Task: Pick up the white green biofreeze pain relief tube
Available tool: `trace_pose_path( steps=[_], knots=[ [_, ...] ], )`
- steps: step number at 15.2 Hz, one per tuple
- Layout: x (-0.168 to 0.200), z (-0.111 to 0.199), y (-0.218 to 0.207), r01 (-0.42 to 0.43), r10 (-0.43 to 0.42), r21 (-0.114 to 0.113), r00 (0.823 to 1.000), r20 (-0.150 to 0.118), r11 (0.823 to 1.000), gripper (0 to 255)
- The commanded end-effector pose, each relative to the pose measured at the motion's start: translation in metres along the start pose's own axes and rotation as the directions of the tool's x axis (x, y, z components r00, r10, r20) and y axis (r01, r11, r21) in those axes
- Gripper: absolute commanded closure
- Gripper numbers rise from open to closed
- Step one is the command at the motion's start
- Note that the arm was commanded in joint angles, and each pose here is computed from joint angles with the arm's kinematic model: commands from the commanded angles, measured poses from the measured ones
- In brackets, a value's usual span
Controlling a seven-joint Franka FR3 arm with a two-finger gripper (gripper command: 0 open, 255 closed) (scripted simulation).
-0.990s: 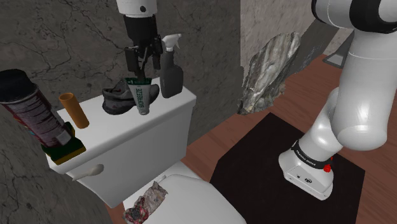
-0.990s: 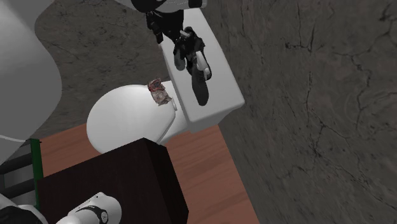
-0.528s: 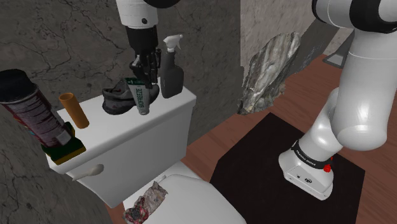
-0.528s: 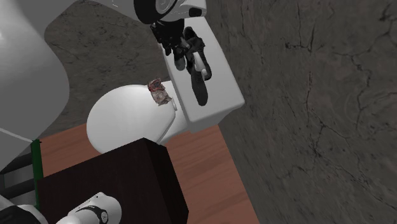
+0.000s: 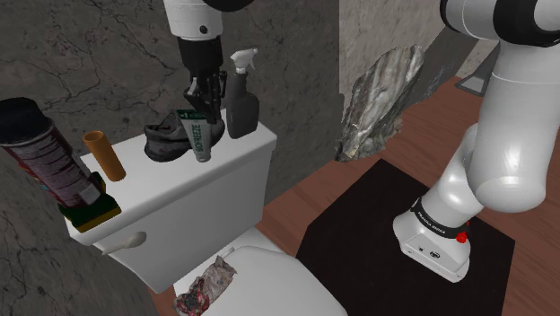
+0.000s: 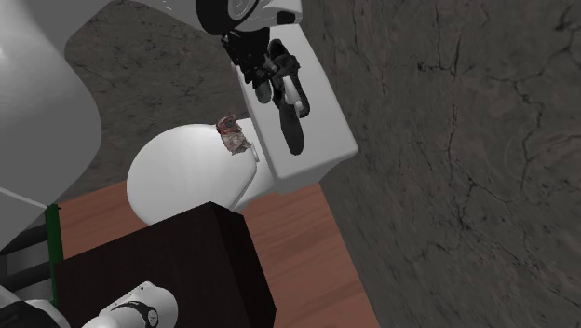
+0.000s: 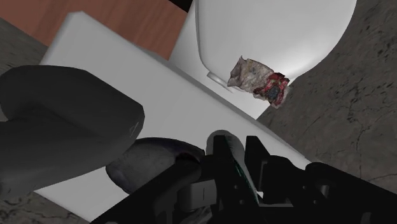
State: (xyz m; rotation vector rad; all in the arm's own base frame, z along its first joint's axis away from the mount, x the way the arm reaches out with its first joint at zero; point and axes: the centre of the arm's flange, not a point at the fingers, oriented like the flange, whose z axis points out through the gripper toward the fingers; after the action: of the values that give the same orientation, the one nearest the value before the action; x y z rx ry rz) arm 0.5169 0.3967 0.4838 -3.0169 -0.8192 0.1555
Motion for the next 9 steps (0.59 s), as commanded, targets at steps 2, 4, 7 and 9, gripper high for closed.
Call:
trace_pose_path(
  steps=[2,4,7,9],
  knots=[
    [-0.001,-0.011,-0.001,0.000,0.000,0.000,1.000,0.001,1.000,255],
    [-0.002,-0.021,-0.001,0.000,0.000,0.000,1.000,0.001,1.000,255],
    [-0.003,-0.037,-0.002,0.000,0.000,0.000,1.000,0.001,1.000,255],
    [-0.004,-0.047,-0.002,0.000,0.000,0.000,1.000,0.001,1.000,255]
  ],
)
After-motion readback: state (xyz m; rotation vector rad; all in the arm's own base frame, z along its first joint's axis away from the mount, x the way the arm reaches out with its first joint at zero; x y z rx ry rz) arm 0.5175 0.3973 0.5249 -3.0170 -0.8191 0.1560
